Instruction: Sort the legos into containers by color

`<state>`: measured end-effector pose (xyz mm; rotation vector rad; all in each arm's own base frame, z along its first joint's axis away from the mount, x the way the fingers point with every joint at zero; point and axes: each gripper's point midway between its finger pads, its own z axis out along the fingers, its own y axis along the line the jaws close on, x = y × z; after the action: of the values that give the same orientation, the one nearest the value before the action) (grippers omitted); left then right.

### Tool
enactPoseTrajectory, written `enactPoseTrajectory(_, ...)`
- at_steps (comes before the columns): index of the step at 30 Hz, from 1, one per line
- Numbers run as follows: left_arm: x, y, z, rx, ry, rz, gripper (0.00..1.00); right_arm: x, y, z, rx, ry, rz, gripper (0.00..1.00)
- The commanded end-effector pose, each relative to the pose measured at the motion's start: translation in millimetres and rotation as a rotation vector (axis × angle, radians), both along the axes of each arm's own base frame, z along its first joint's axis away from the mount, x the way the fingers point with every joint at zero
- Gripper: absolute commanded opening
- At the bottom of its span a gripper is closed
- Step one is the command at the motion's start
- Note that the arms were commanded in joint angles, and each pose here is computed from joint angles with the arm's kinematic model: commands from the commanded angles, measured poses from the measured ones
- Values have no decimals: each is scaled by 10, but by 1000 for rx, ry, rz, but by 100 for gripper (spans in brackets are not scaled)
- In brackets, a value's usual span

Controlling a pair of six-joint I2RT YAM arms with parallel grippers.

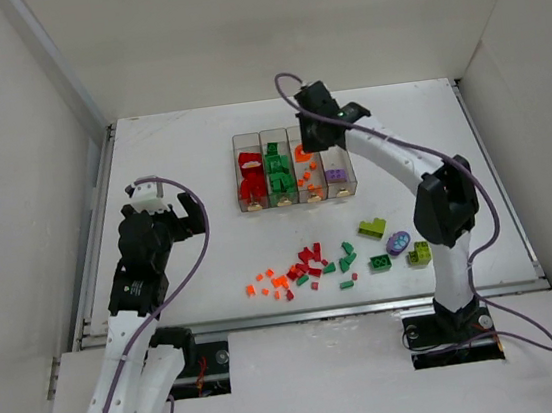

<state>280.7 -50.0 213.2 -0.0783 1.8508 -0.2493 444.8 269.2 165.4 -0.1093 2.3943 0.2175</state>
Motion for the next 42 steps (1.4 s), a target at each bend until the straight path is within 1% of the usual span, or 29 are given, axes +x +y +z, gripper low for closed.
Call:
enactPoseTrajectory(1, 27, 12, 97, -1, -54, 2, 100, 179, -198, -87, -28, 26, -8, 0)
enactPoseTrajectory(4, 13, 14, 77, -1, -54, 2, 100, 306, -381, -194, -22, 50, -43, 0)
enactPoseTrajectory(7, 18, 40, 77, -1, -54, 11, 100, 338, -390, -296, -23, 68, -20, 0)
enactPoseTrajectory(16, 28, 49, 99, -4, -63, 11, 100, 341, -353, -286, -11, 65, 1, 0)
enactPoseTrajectory(17, 28, 49, 99, -4, -63, 11, 100, 364, -346, -309, -17, 64, 7, 3)
enactPoseTrajectory(18, 28, 49, 99, -4, -63, 11, 100, 341, -357, -371, -27, 83, 7, 8)
enactPoseTrajectory(19, 28, 49, 99, -4, -63, 11, 100, 359, -354, -338, -31, 73, 16, 22)
enactPoseTrajectory(20, 37, 47, 75, -3, -54, 11, 100, 316, -312, -349, -35, 81, 27, 30)
enactPoseTrajectory(21, 37, 47, 74, -3, -54, 11, 100, 317, -318, -350, -45, 78, 39, 38)
enactPoseTrajectory(22, 38, 51, 74, 6, -55, 9, 100, 317, -322, -350, -51, 77, 46, 43)
enactPoseTrajectory(23, 38, 51, 73, 6, -55, 9, 100, 296, -283, -350, -59, 74, 64, 53)
enactPoseTrajectory(24, 47, 50, 49, 7, -46, 9, 100, 302, -298, -303, -61, 63, 58, 56)
enactPoseTrajectory(26, 52, 49, 93, 6, -55, 9, 100, 278, -264, -240, -68, 48, 82, 60)
enactPoseTrajectory(31, 59, 32, 69, 5, -45, 0, 100, 142, -264, 167, -74, -26, 115, 62)
enactPoseTrajectory(33, 60, 16, 113, 1, -54, -9, 100, 32, -268, 258, -72, -43, 132, 65)
enactPoseTrajectory(34, 71, 25, 86, 27, -49, -15, 100, -82, -316, 134, -80, -12, 140, 67)
enactPoseTrajectory(35, 78, 33, 136, 46, -62, -20, 100, -200, -351, 271, -59, -27, 150, 68)
enactPoseTrajectory(36, 99, 42, 141, 75, -61, -28, 100, -257, -396, 255, -36, -16, 146, 70)
enactPoseTrajectory(37, 136, 51, 108, 109, -48, -37, 100, -334, -448, 212, 9, 20, 150, 71)
enactPoseTrajectory(38, 178, 80, 139, 147, -57, -36, 100, -487, -548, 102, 14, 61, 153, 73)
enactPoseTrajectory(39, 231, 108, 243, 225, -85, -55, 100, -578, -610, 31, 14, 91, 153, 74)
enactPoseTrajectory(40, 265, 120, 253, 263, -85, -65, 100, -653, -648, -25, 8, 107, 153, 77)
enactPoseTrajectory(42, 343, 88, 261, 324, -87, -112, 100, -880, -829, -227, -61, 163, 162, 78)
